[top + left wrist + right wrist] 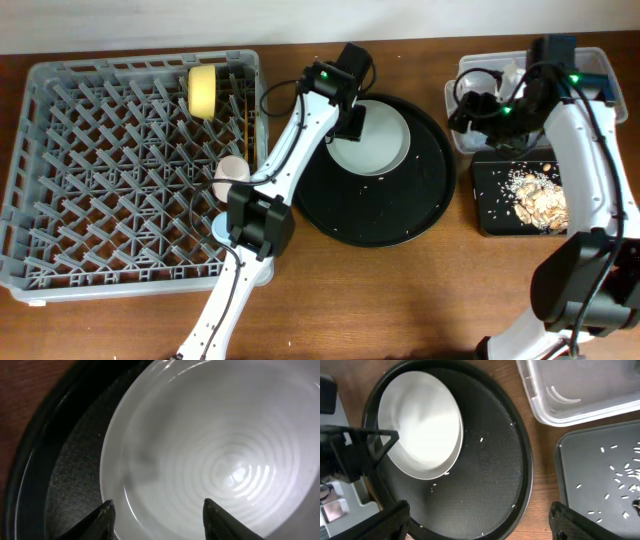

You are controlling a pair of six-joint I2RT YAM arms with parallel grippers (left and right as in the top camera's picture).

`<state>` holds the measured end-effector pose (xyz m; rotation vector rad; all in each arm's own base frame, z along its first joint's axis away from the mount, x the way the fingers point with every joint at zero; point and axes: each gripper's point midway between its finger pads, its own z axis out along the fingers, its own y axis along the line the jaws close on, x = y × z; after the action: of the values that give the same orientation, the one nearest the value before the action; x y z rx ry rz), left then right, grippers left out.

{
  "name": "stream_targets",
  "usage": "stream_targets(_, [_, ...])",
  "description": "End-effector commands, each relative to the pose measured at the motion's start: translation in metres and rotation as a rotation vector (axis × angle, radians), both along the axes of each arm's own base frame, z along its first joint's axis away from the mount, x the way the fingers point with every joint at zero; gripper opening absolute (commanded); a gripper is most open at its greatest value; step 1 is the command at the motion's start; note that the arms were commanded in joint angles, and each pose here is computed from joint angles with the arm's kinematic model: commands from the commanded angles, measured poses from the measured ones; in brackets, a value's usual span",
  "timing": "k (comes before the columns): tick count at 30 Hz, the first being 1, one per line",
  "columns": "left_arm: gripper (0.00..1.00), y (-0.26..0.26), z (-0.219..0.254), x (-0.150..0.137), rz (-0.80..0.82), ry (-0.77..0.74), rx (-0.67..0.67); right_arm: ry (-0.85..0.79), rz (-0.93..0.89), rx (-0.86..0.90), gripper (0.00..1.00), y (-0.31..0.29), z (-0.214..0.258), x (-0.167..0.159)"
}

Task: Sort waste into correct bins and load items into the dishwasher rack
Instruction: 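Reach the left gripper to the white plate and grasp its rim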

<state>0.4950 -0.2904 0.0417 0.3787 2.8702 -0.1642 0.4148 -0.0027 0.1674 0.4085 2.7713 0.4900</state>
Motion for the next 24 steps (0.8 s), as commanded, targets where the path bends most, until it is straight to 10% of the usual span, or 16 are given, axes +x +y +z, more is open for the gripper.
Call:
stream_targets(1, [0.53, 0.011, -0.015, 0.003, 0.054, 0.023, 0.015, -0.022, 0.021, -0.040, 0.90, 0.003, 0.006, 0.004])
stream_targets(18, [0.60, 0.045, 0.023, 0.018, 0.168, -0.039, 0.019, -0.010, 0.024, -0.040, 0.90, 0.003, 0.005, 0.001])
stream_targets(24, [0.50, 0.056, -0.050, 0.007, 0.252, 0.103, 0.066, -0.001, 0.025, -0.040, 0.90, 0.003, 0.004, -0.001])
